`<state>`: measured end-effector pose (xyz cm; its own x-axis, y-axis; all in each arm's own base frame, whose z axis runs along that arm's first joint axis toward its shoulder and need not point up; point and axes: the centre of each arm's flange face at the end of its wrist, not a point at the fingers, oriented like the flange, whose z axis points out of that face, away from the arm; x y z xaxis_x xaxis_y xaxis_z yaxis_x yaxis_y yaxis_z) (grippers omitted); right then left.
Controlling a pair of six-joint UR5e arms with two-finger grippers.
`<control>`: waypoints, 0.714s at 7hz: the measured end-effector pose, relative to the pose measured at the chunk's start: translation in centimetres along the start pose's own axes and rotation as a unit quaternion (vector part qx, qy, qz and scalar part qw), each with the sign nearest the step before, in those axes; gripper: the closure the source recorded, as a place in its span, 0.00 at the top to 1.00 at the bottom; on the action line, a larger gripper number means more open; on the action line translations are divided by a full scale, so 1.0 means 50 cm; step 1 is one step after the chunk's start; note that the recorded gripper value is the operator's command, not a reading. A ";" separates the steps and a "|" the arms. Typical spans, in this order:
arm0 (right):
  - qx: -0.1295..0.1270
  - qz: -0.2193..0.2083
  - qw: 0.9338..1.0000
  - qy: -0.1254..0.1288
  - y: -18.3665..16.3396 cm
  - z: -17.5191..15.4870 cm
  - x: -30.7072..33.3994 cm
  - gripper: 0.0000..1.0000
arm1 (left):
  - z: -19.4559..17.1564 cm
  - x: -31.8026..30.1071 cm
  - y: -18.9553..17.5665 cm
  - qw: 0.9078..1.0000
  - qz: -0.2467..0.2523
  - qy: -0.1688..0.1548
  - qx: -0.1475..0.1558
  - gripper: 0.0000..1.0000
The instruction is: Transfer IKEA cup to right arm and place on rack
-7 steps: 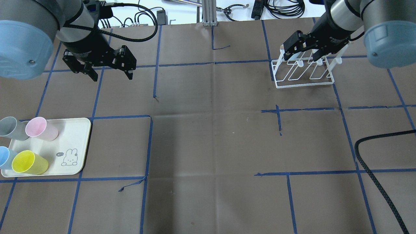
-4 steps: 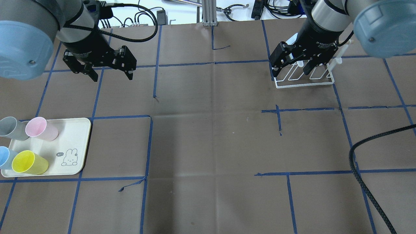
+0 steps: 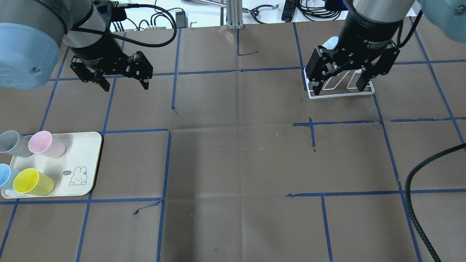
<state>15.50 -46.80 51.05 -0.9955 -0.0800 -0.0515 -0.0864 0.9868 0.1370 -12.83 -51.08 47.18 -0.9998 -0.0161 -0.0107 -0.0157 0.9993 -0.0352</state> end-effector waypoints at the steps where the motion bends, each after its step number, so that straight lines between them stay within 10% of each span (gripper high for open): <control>1: -0.005 0.009 1.000 0.013 0.024 0.023 0.004 1.00 | 0.000 0.000 0.000 1.000 -0.001 0.001 0.000 1.00; 5: 0.004 0.040 0.999 0.036 0.051 0.052 0.010 1.00 | 0.000 0.001 -0.002 1.000 -0.003 0.004 0.000 1.00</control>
<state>14.89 -43.94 48.81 -0.9995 -0.0096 0.0300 -0.0056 0.9915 0.1300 -12.90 -51.17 47.17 -0.9998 -0.0220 -0.0035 -0.0218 0.9991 -0.0355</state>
